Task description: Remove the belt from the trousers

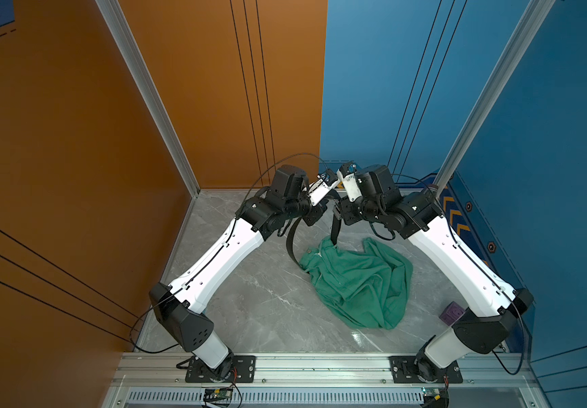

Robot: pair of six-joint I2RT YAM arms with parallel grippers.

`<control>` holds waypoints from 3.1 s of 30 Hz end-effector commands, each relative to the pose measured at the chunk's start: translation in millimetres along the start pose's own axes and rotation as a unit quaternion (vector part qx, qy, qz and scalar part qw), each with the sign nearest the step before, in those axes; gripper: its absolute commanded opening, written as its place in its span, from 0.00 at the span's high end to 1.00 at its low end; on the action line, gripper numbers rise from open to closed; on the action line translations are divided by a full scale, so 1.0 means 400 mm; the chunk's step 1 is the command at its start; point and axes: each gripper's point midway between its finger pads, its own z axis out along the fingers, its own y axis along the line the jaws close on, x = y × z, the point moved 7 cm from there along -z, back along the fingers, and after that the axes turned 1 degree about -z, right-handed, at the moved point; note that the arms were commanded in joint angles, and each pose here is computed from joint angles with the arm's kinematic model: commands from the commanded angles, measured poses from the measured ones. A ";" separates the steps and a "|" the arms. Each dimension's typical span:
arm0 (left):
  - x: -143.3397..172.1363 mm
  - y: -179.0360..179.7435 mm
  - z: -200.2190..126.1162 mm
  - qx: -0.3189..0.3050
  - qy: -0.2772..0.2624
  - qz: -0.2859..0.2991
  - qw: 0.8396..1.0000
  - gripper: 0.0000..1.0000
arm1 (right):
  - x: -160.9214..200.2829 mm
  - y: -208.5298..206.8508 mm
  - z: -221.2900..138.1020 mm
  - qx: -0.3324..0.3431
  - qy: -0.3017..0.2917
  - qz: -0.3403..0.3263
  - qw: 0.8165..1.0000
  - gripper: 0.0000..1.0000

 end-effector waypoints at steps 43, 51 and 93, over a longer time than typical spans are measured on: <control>-0.128 0.020 -0.149 0.027 -0.119 0.003 0.993 1.00 | 0.212 -0.112 0.260 0.007 0.116 0.099 0.988 0.88; -0.087 0.015 -0.094 0.035 -0.087 -0.012 0.995 1.00 | 0.164 -0.099 0.216 0.007 0.079 0.096 0.992 0.84; -0.011 0.039 -0.005 0.016 -0.026 -0.037 0.999 1.00 | -0.008 -0.082 -0.037 0.015 -0.045 0.076 0.996 0.50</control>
